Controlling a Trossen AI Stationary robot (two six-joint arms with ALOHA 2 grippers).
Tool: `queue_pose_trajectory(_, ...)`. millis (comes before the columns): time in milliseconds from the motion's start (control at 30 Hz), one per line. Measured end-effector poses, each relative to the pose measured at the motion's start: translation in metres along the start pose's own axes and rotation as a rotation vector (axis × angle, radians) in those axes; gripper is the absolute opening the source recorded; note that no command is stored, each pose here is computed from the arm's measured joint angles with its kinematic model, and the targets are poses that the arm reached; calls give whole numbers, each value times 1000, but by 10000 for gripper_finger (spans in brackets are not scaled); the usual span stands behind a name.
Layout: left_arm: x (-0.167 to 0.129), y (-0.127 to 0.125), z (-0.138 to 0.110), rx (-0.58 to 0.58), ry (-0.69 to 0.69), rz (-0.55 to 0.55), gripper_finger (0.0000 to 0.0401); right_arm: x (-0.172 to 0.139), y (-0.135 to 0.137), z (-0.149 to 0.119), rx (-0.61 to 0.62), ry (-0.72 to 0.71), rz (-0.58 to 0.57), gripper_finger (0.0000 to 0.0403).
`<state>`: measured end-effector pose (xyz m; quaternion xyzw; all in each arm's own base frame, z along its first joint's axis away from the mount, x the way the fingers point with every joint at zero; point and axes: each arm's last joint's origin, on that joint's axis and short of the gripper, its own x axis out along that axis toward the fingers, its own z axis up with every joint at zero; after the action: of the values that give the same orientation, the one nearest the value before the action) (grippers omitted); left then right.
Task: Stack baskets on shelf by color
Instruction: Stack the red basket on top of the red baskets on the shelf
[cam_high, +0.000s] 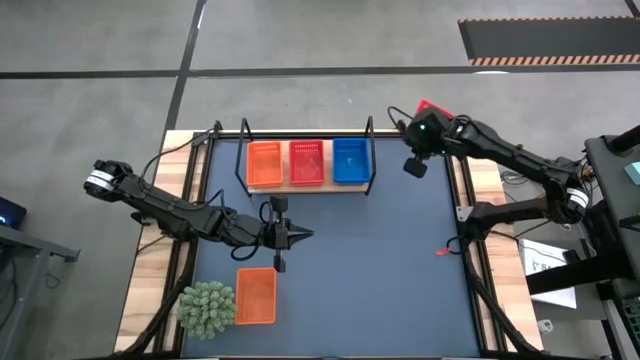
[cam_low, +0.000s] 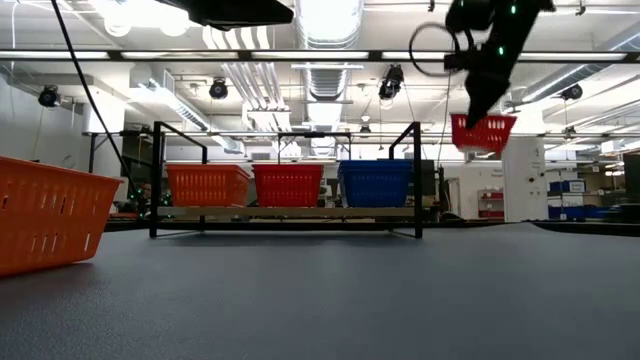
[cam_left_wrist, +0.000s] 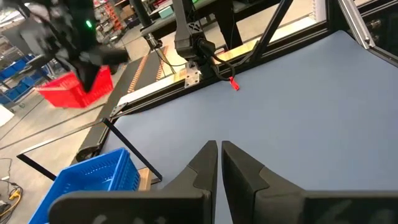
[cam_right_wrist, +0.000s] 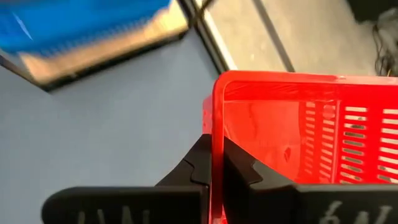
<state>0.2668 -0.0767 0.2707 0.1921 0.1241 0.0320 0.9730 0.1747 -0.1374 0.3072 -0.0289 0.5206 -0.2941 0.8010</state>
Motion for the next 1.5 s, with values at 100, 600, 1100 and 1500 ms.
queue_pose_trajectory(100,0,0,0,0,0,0,6,-22,3,16,-11,-61,13,9)
queue_pose_trajectory(600,0,0,1,-3,-5,1,6,-79,69,98,-238,-325,171,9)
queue_pose_trajectory(1100,-3,-1,3,-5,-16,-5,6,-27,137,190,-363,-320,327,8)
queue_pose_trajectory(1500,-24,-7,18,-13,-96,-46,6,35,171,219,-442,-265,394,8)
